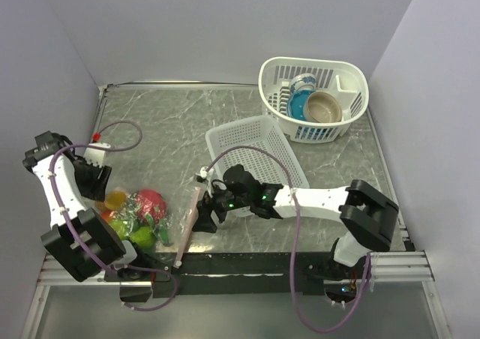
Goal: Open the zip-top bag and remove the fake food
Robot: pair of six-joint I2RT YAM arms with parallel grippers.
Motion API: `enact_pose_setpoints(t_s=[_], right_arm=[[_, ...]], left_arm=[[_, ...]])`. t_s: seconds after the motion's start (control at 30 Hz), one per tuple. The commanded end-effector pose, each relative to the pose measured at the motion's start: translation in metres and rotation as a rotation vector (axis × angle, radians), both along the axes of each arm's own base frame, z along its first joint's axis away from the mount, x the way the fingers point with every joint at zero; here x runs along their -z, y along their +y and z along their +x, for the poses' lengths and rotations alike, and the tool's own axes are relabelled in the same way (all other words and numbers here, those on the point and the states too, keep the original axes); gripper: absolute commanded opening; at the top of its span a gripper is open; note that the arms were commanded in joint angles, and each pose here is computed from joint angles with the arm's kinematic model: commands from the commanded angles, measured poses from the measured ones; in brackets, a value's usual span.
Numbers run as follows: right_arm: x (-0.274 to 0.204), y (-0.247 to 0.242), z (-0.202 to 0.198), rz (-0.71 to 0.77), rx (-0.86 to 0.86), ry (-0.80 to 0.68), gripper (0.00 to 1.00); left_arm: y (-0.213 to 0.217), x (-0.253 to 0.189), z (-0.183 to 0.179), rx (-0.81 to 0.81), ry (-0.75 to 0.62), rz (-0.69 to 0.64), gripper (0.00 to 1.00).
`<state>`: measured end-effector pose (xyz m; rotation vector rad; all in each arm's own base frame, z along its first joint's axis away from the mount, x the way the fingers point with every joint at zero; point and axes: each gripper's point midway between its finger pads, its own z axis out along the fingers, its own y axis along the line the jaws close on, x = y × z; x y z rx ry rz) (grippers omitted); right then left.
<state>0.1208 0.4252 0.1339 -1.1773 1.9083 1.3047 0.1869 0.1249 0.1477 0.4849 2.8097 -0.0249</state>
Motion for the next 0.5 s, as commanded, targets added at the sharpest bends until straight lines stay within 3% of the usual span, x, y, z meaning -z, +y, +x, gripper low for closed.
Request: enact_pose_setpoints(t_s=[0.0, 0.07, 0.27, 0.47], right_arm=[[0.000, 0.016, 0.006, 0.001, 0.006, -0.040, 0.84], [0.006, 0.017, 0.002, -0.020, -0.002, -0.043, 0.85], [0.014, 0.016, 0.003, -0.049, 0.002, -0.045, 0.87], [0.020, 0.020, 0.004, -0.064, 0.008, -0.029, 0.87]], left_arm=[[-0.006, 0.024, -0.019, 0.041, 0.047, -0.030, 0.70], [-0.003, 0.036, -0.024, 0.022, 0.051, -0.025, 0.80], [0.031, 0.057, -0.013, -0.074, 0.011, -0.001, 0.81], [0.047, 0.066, -0.016, -0.121, 0.023, -0.070, 0.80]])
